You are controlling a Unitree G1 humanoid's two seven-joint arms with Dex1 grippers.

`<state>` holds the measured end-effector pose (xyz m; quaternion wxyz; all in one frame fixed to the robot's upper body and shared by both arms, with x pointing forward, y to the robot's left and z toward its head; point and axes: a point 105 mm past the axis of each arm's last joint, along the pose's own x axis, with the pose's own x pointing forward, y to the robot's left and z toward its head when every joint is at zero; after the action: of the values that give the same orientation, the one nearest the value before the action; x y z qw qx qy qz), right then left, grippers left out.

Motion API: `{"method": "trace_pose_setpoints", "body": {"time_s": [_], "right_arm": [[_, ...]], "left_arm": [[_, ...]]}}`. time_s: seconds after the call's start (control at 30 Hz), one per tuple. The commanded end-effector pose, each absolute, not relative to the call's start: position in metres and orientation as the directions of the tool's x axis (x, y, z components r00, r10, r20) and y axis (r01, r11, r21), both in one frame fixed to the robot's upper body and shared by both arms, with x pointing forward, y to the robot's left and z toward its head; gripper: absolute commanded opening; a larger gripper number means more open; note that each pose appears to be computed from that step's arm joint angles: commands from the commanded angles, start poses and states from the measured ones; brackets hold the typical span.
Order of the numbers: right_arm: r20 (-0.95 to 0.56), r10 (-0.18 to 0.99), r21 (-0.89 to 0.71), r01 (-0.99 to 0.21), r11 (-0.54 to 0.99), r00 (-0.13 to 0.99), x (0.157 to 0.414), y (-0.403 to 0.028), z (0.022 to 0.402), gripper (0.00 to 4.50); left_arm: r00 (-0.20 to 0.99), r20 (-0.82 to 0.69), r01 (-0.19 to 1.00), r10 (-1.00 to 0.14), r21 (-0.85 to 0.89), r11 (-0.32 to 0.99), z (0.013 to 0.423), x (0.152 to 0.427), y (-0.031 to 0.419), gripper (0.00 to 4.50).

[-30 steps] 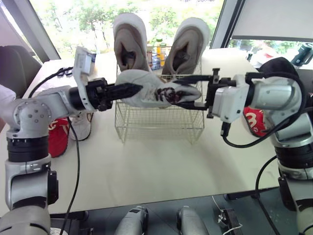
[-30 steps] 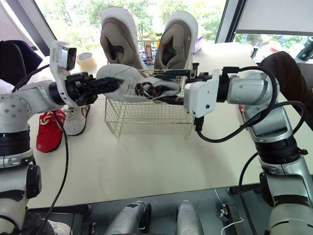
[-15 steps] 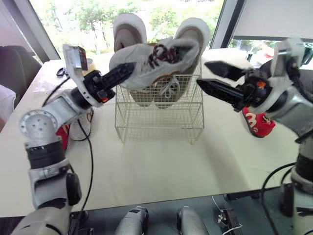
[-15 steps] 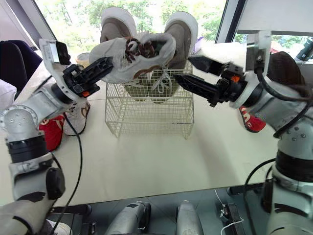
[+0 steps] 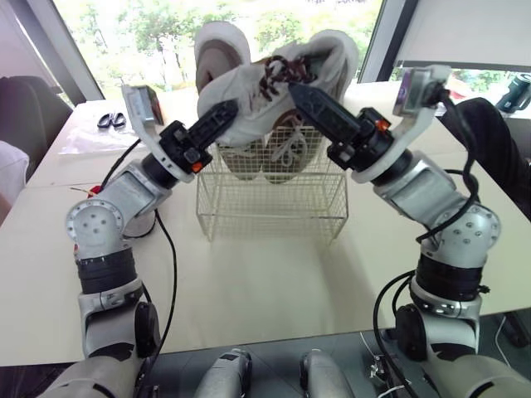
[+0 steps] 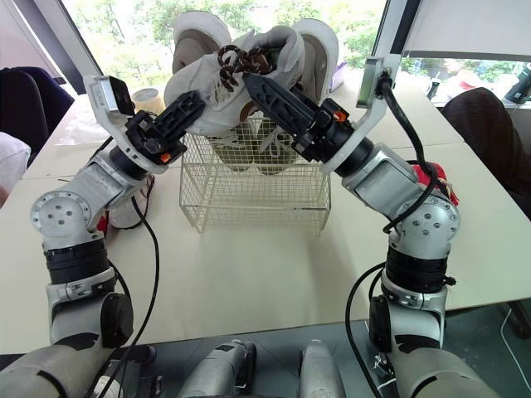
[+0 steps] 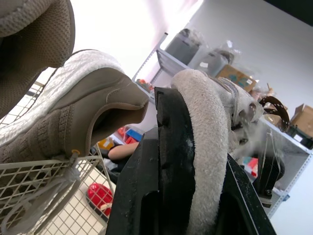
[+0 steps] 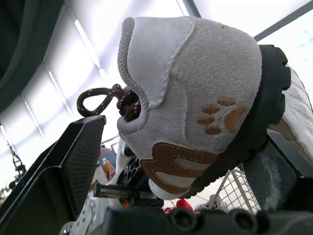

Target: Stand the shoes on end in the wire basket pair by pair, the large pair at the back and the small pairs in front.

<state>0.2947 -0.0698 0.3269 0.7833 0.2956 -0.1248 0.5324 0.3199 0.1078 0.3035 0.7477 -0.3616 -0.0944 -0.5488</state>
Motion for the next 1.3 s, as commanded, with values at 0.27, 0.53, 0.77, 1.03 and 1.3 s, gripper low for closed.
{"method": "trace_pose_setpoints", "body": {"time_s": [0.27,0.53,0.77,1.03,1.3], "right_arm": [[0.555,0.758,0.283,-0.935,0.214,0.342,0.288,-0.053,0.344,1.65],[0.487,0.798,0.193,-0.935,0.298,0.355,0.294,-0.062,0.35,0.41],[0.208,0.88,-0.146,-0.876,0.459,0.427,0.32,-0.101,0.339,0.41],[0.027,0.888,-0.368,-0.822,0.435,0.458,0.347,-0.129,0.313,0.41],[-0.043,0.889,-0.359,-0.838,0.412,0.455,0.36,-0.132,0.28,0.41]], "left_arm": [[0.393,0.486,0.897,-0.781,-0.39,0.209,0.294,0.314,0.099,0.26],[0.399,0.38,0.894,-0.835,-0.363,0.263,0.282,0.307,0.1,3.23],[0.465,0.244,0.874,-0.851,-0.278,0.398,0.27,0.309,0.135,4.46],[0.467,0.214,0.876,-0.858,-0.247,0.415,0.265,0.309,0.138,4.46],[0.467,0.204,0.876,-0.86,-0.241,0.419,0.259,0.309,0.132,4.46]]}}
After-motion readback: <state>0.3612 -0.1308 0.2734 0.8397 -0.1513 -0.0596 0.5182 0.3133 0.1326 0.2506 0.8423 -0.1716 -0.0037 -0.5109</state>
